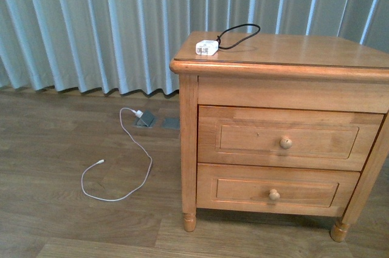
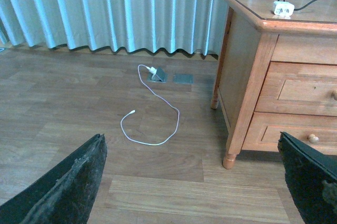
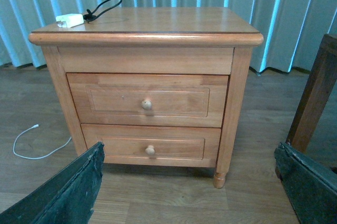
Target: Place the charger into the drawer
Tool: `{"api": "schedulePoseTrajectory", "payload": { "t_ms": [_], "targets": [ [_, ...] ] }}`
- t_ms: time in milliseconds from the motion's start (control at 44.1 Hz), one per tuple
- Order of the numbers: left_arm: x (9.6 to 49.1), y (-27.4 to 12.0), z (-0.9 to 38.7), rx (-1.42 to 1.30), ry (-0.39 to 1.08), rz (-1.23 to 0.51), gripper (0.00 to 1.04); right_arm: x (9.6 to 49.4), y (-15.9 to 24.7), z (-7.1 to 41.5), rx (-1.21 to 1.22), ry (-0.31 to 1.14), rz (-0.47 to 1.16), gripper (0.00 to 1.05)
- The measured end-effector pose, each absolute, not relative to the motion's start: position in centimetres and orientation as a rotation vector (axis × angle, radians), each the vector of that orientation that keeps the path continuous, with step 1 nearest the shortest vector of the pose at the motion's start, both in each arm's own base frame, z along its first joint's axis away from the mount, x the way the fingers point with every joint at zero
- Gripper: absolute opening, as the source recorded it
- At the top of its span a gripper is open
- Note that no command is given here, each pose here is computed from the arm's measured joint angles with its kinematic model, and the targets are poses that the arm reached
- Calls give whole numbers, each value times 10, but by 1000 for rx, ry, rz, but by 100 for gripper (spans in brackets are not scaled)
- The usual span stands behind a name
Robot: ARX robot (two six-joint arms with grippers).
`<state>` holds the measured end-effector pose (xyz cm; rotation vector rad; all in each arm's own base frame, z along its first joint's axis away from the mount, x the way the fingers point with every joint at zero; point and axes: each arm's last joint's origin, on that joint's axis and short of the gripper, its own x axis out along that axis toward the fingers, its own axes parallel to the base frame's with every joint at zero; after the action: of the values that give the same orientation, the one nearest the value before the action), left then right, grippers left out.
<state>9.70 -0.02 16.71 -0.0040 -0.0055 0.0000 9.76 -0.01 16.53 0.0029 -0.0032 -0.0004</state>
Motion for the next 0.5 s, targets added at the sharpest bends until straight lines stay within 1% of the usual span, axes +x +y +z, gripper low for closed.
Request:
{"api": "schedulePoseTrajectory", "payload": {
  "t_ms": [499],
  "targets": [
    [97, 0, 167, -4, -6, 0, 99, 98, 0, 165, 3, -3, 0, 96]
  ]
}}
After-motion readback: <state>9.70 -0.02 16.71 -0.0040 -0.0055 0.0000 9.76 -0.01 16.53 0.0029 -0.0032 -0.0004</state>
